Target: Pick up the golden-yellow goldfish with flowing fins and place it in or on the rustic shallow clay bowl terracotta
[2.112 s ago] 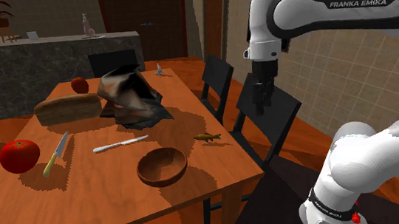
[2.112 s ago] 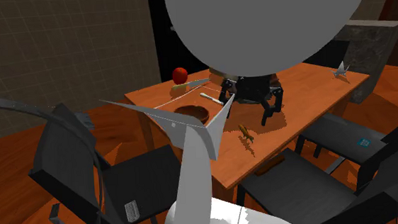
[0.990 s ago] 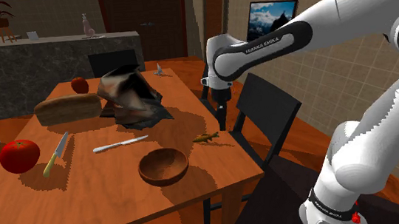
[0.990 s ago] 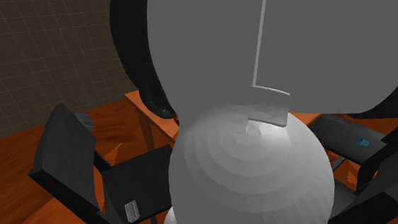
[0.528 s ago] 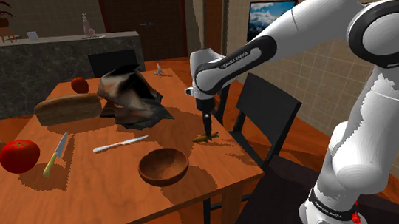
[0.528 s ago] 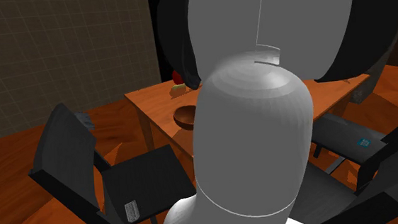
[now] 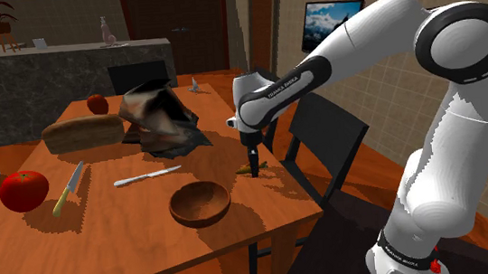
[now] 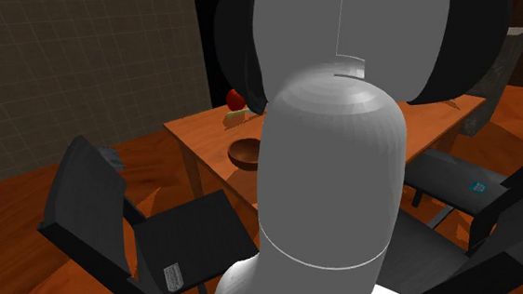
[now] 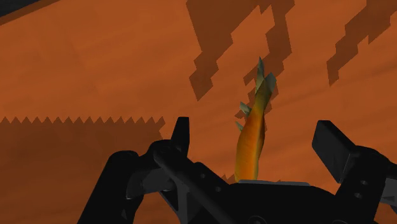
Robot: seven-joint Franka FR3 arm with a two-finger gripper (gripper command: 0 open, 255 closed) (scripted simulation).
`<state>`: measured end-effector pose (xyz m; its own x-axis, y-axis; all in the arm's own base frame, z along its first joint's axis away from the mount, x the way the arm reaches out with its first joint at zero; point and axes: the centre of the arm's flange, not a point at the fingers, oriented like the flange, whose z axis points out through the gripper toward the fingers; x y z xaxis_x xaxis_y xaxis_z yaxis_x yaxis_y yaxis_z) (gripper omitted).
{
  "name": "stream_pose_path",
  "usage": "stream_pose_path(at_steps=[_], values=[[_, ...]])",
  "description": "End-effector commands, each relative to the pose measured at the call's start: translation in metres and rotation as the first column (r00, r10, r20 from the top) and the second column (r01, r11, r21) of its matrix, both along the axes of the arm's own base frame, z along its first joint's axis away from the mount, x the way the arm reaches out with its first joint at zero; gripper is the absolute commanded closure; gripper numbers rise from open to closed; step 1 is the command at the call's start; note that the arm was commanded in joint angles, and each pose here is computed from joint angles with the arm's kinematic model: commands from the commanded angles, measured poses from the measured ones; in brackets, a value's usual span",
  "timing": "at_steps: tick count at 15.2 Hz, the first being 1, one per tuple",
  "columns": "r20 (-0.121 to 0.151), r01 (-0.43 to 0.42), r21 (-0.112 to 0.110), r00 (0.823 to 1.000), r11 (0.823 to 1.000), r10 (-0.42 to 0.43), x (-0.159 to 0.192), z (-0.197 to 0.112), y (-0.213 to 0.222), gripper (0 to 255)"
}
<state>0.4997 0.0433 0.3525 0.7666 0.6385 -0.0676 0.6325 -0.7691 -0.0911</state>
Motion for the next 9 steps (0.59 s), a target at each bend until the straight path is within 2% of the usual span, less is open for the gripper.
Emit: stream_pose_path(at_steps=[1, 6, 7, 9], values=[[0.001, 0.000, 0.000, 1.000, 1.000, 0.000, -0.0004, -0.0010, 0.0000, 0], [0.001, 0.000, 0.000, 1.000, 1.000, 0.000, -0.0004, -0.0010, 0.0000, 0], [0.001, 0.000, 0.000, 1.000, 1.000, 0.000, -0.0004, -0.0010, 0.0000, 255], [0.001, 0.000, 0.000, 1.000, 1.000, 0.000, -0.0004, -0.0010, 0.0000, 255]])
